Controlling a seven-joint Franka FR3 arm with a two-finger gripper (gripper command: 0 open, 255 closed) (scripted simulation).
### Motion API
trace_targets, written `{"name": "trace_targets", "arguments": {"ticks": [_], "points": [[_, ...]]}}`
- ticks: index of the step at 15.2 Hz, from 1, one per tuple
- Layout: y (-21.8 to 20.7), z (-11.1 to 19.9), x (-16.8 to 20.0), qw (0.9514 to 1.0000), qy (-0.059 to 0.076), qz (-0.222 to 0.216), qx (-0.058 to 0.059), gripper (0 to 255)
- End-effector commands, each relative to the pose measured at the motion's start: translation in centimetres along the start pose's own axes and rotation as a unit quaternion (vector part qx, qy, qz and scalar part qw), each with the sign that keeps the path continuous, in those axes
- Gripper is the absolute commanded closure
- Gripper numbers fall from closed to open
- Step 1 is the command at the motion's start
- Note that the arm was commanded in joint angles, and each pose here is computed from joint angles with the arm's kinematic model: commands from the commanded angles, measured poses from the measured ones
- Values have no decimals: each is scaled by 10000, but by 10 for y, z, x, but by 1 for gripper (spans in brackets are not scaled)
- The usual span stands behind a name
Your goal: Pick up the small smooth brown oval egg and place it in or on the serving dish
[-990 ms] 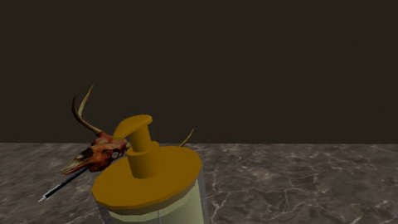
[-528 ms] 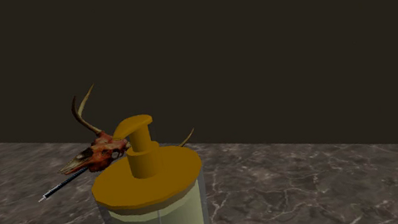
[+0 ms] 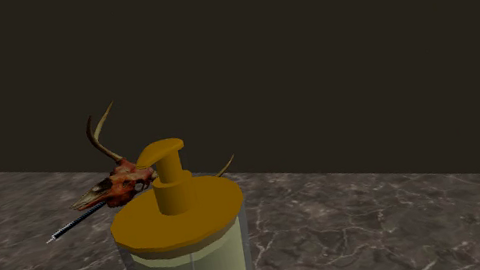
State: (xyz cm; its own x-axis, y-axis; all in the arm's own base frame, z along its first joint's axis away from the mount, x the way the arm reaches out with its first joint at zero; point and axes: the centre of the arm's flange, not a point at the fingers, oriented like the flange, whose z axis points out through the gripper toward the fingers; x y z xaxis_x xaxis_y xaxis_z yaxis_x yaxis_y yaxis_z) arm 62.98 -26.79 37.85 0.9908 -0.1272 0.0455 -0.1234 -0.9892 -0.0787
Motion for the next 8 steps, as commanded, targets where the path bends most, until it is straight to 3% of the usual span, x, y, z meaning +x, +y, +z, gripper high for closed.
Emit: {"name": "trace_targets", "arguments": {"ticks": [1,4,8], "points": [[0,0,0,10000,0,0,0,0],[0,0,0,10000,0,0,0,0],[0,-50,0,10000,0,0,0,0]]}}
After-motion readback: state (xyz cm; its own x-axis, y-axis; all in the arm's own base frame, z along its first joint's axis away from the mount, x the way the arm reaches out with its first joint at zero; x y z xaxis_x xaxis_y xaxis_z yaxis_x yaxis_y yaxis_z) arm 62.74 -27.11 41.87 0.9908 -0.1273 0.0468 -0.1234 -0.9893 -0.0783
